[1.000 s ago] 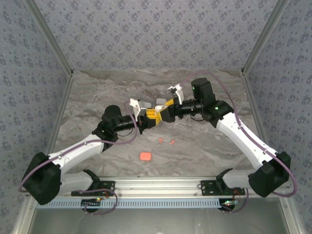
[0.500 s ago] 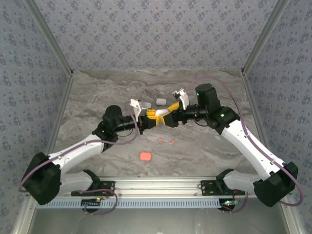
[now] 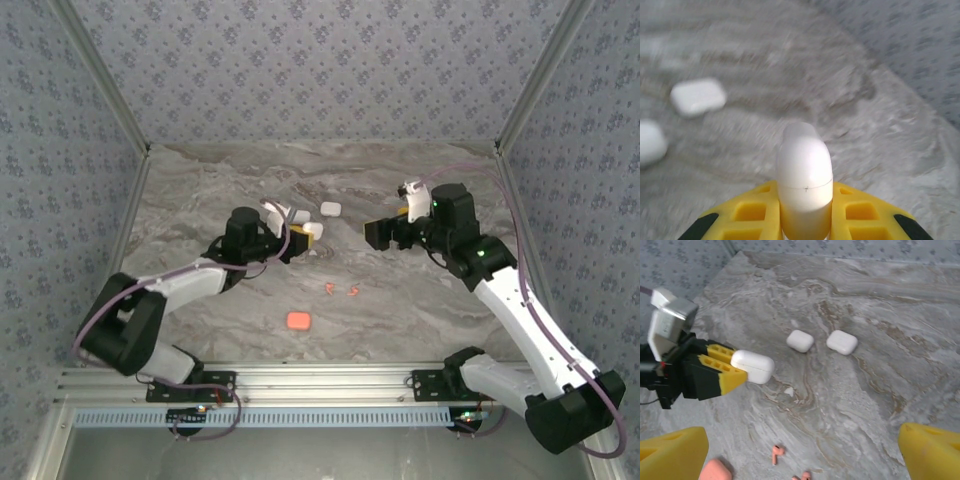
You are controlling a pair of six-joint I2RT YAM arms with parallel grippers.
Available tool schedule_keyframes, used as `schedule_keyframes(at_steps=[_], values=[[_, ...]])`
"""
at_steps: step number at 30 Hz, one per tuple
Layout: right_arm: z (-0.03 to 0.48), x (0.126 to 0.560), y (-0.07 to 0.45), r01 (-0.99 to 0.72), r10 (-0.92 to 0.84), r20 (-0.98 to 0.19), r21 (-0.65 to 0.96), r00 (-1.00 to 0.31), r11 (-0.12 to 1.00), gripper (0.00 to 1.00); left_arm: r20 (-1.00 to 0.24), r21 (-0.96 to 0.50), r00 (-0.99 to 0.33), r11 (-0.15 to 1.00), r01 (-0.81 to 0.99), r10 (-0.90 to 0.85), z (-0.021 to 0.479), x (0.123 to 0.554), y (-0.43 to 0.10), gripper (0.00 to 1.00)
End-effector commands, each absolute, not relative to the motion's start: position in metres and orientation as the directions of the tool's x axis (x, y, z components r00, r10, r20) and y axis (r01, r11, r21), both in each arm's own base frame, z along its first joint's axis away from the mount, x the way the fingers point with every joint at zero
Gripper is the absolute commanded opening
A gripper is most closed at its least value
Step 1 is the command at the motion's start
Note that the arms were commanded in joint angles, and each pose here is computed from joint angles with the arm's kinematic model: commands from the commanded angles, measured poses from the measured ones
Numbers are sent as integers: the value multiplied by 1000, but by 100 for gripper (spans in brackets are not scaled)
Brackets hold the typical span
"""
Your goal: Insert wireless bluetooth earbuds into charging case
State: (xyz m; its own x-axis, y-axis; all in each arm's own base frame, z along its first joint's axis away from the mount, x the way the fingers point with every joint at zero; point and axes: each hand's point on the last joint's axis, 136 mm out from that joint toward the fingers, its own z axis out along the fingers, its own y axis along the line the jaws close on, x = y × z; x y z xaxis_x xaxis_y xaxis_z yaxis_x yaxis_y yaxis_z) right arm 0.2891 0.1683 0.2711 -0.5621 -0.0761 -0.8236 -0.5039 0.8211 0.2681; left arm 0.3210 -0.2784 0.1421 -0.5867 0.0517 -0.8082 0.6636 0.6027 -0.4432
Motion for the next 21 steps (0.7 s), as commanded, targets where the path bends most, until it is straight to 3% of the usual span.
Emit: schedule_keyframes(at_steps=[1, 10, 21], values=[[272, 290, 159, -462, -6, -825, 311, -565, 831, 100, -745, -481, -666, 676, 558, 20, 126, 342, -276, 0], [263, 290, 147, -401, 135, -788, 442, -600, 803, 100, -599, -577, -798, 730, 367, -72, 77, 371, -262, 1], [252, 289, 145, -391, 137, -758, 471, -637, 790, 100, -497, -607, -862, 748, 267, -96, 44, 374, -251, 43]])
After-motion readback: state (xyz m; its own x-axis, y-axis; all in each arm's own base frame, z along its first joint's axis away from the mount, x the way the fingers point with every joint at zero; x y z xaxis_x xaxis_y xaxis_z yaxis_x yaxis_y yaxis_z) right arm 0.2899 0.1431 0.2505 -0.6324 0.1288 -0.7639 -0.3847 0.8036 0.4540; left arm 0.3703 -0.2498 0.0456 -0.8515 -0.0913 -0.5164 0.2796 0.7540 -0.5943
